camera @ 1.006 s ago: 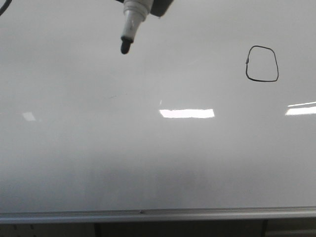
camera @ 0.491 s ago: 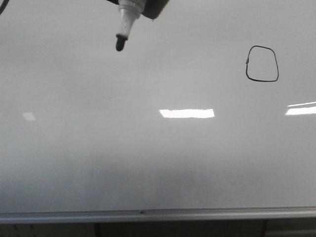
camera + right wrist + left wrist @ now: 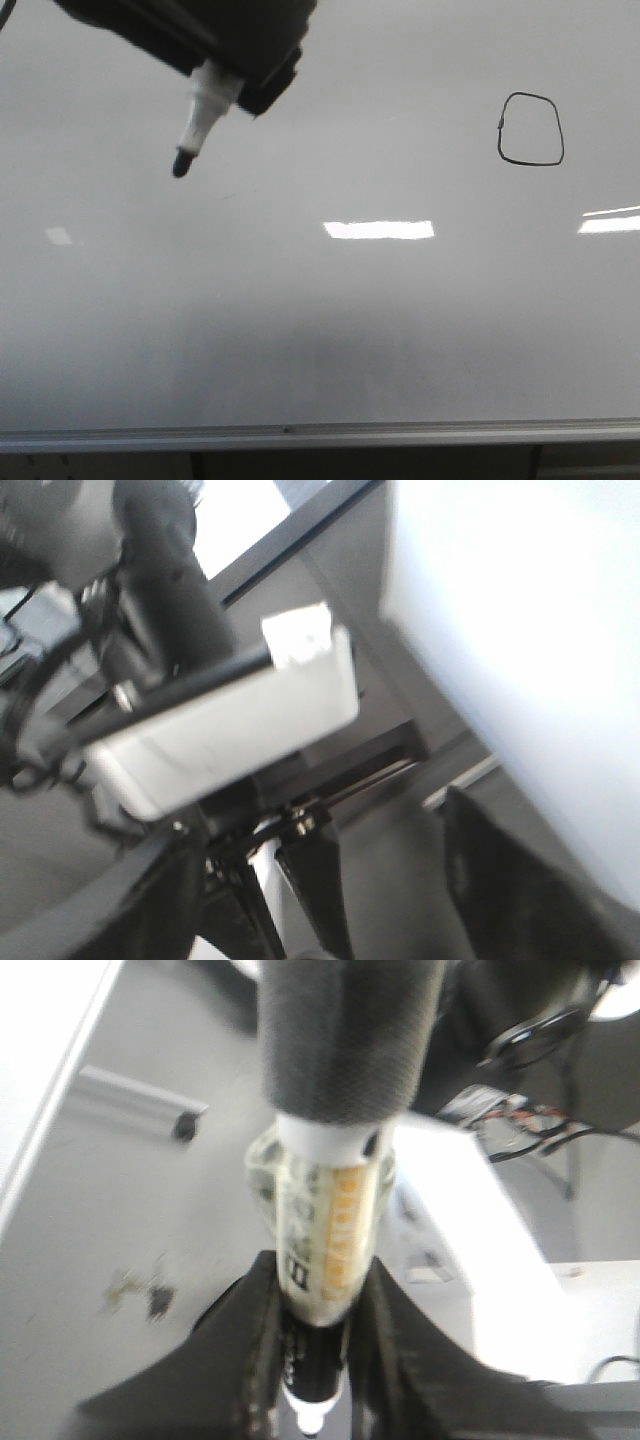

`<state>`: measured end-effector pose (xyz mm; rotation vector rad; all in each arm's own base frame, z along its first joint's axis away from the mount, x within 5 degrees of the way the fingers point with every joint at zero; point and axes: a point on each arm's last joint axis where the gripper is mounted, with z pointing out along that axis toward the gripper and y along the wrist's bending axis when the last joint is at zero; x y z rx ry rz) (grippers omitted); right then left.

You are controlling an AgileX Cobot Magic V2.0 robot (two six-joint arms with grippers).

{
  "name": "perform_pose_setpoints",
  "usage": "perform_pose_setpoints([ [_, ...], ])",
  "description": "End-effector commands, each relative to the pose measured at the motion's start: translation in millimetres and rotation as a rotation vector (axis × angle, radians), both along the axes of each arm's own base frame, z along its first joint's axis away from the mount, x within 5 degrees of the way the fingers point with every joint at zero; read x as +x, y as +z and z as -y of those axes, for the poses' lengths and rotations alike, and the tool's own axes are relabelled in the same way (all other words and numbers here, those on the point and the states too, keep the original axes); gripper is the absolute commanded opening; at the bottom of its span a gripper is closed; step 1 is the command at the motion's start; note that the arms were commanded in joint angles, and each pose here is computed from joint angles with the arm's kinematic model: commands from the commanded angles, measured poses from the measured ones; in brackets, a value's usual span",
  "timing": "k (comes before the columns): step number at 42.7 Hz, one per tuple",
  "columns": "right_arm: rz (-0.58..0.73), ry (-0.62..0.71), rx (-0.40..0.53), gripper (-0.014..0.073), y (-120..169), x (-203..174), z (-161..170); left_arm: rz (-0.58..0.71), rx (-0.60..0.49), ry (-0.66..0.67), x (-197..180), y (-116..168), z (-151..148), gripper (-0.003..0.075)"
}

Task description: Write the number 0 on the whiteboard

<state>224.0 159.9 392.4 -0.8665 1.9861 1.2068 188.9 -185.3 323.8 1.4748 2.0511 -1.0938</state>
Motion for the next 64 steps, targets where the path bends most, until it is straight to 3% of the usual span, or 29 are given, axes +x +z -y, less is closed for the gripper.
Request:
perform_pose_setpoints([
  [1, 0.152, -0.117, 0.082, 0.0574, 34, -8, 8, 0.063, 0.020, 0.191, 13, 14, -12, -0.0020],
  [10, 0.284, -0.318, -0.004, 0.0443, 28, -28, 33, 0.038, 0.115, 0.634, 57, 8, -67, -0.0019],
  [22, 0.358, -0.546, 0.007, 0.0250, -22, -82, 72, 0.058, 0.195, 0.937, 82, 4, -145, -0.0019],
  [32, 0.389, -0.532, 0.031, -0.0077, -61, -137, 91, 0.061, 0.250, 1.146, 97, -6, -188, -0.0019],
  [44, 0.487, -0.542, 0.105, -0.0069, -73, -173, 105, 0.064, 0.278, 1.224, 129, -38, -200, -0.0019],
  [64, 0.496, -0.538, 0.111, -0.0069, -72, -175, 105, 0.056, 0.304, 1.271, 154, -71, -207, -0.0015],
])
